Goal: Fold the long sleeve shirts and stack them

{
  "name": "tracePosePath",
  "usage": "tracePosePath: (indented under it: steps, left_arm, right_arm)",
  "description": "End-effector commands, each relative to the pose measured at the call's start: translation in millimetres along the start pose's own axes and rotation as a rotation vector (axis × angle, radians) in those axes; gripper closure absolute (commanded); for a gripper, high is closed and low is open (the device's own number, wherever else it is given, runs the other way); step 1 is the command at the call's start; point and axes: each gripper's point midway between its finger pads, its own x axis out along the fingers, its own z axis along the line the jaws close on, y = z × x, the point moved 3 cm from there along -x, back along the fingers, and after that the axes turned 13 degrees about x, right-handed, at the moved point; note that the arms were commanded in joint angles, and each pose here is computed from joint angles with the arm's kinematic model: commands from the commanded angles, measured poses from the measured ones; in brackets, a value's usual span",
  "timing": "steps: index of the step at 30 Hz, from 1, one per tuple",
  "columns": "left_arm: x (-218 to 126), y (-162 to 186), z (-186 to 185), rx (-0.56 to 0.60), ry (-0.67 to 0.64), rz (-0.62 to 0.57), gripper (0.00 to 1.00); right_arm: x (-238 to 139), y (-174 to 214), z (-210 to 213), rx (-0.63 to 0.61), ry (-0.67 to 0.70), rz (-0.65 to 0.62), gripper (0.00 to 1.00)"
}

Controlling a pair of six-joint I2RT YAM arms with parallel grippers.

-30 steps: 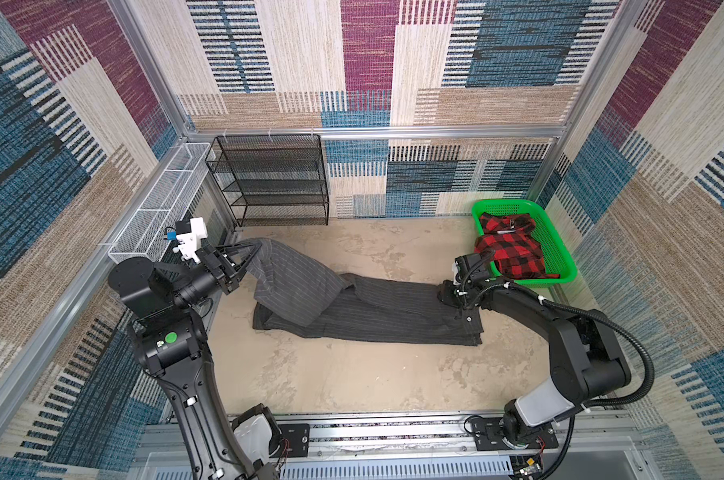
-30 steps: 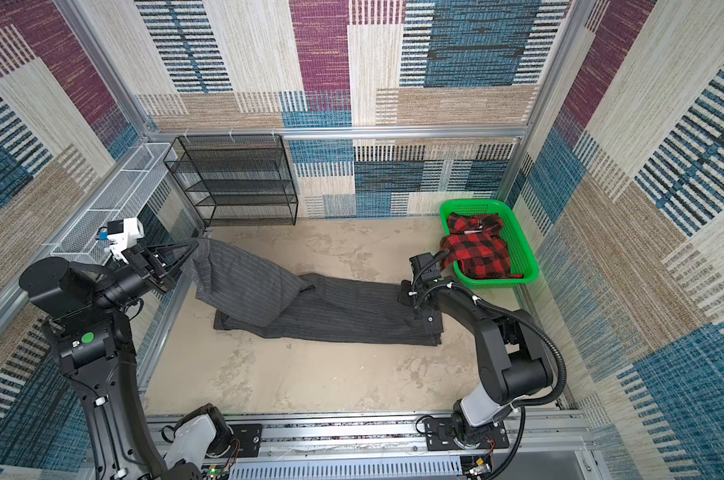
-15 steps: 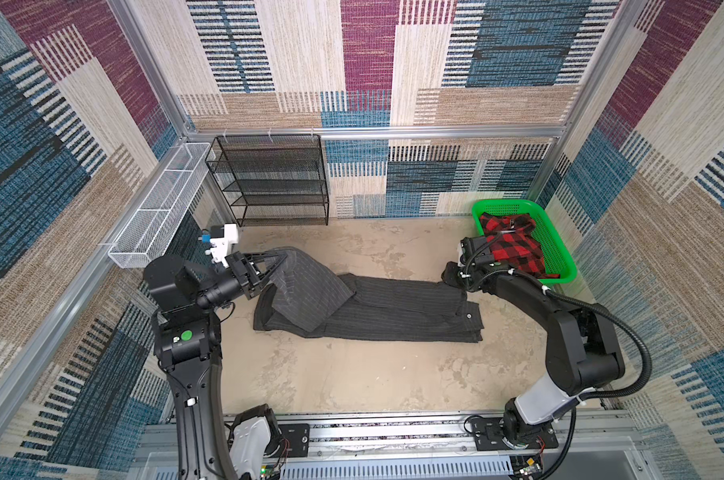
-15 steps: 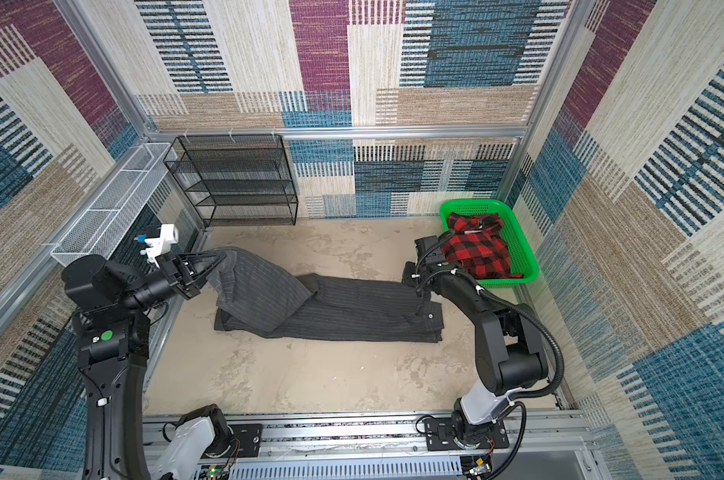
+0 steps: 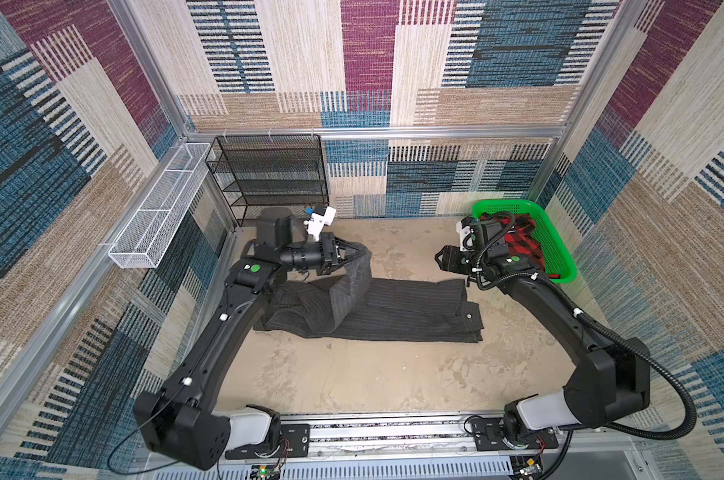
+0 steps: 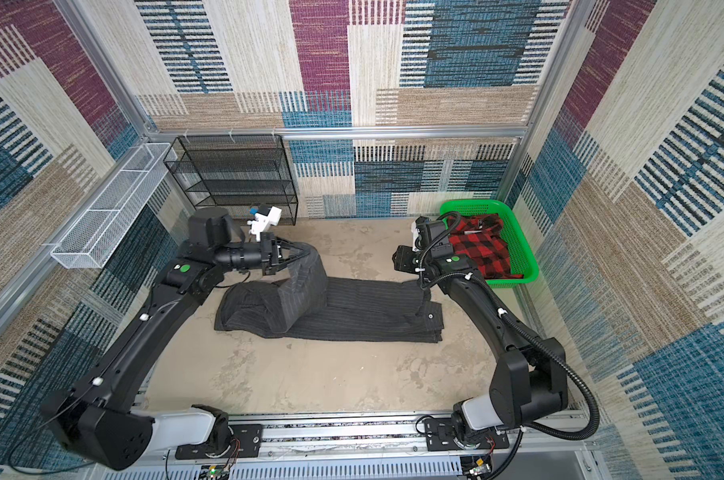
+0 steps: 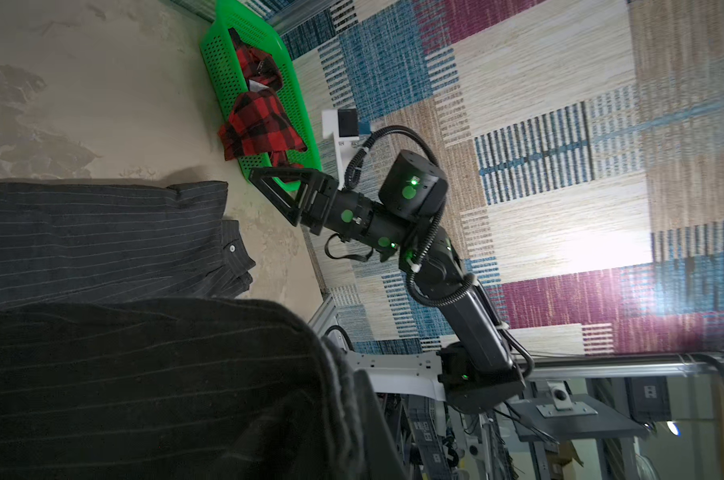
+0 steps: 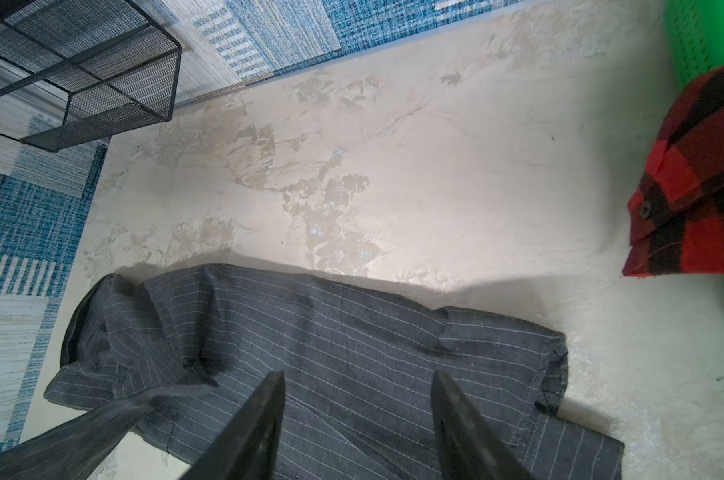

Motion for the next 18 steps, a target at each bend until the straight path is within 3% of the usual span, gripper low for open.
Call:
tracePosePath:
  steps: [1,9,14,18]
  left_arm:
    - [37,10,10,0.073,-0.006,0.126,1.0]
    - [135,40,37,0.069,0.024,0.4,1.0]
    - [167,50,68,0.03,0.005,0.476,1.0]
    - [181,56,90,0.002,-0.015,0.509,1.0]
  right_arm:
    - [-5,1,-5,-0.034,0.029,-0.01,0.4]
    - [-4,9,-18,-0.042,0.082,-0.006,0.39]
    - [-13,12,-19,-0.048,0.083,-0.011,0.38]
    - [-18,28,-6,-0.106,-0.033,0.044,0.36]
